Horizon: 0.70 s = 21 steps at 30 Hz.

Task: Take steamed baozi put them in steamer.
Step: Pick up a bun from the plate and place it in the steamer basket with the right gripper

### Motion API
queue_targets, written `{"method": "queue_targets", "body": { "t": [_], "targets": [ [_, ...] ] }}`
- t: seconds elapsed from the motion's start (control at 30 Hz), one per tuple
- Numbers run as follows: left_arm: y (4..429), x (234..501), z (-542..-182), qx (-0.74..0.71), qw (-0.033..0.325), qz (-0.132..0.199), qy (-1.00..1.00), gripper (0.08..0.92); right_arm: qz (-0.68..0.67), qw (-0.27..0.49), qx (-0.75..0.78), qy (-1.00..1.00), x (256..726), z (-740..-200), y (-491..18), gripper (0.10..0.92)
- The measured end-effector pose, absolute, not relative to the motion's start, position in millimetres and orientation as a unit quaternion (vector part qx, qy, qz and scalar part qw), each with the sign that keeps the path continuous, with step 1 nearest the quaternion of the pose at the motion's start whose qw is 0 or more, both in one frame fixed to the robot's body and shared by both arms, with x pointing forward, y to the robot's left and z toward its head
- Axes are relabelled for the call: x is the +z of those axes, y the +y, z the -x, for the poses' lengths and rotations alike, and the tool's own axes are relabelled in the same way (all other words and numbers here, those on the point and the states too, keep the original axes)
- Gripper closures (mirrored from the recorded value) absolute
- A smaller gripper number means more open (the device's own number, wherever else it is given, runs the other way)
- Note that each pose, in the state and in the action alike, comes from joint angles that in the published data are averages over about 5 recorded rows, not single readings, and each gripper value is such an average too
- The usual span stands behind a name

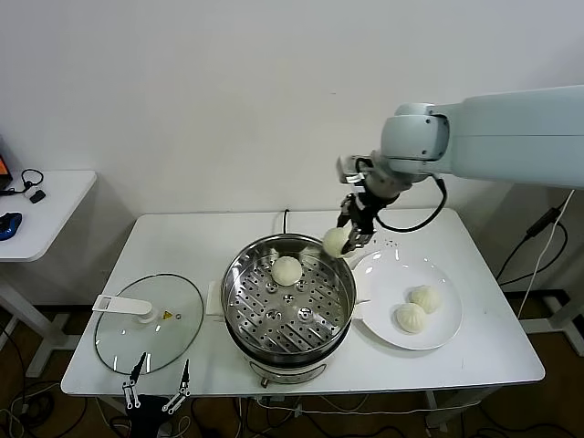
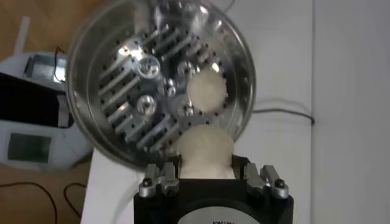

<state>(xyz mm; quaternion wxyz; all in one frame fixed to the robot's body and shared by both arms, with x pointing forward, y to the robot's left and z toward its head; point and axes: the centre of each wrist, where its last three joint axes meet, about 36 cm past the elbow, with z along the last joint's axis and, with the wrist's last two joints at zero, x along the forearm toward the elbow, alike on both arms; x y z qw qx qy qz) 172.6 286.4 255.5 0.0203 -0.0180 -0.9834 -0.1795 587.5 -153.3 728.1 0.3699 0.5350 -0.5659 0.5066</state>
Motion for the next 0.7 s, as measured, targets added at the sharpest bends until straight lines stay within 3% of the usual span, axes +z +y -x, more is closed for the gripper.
{"method": "queue_targets", "body": {
  "t": [0.4, 0.7],
  "targets": [
    [289, 258, -174, -0.179, 0.018, 0.014, -0.983, 0.177, -0.556, 0.364, 0.511, -0.545, 707, -574, -49, 0.454],
    [289, 255, -175, -0.178, 0.020, 0.013, -0.984, 0.177, -0.562, 0.378, 0.513, -0.528, 659, -568, -14, 0.454]
  ]
}}
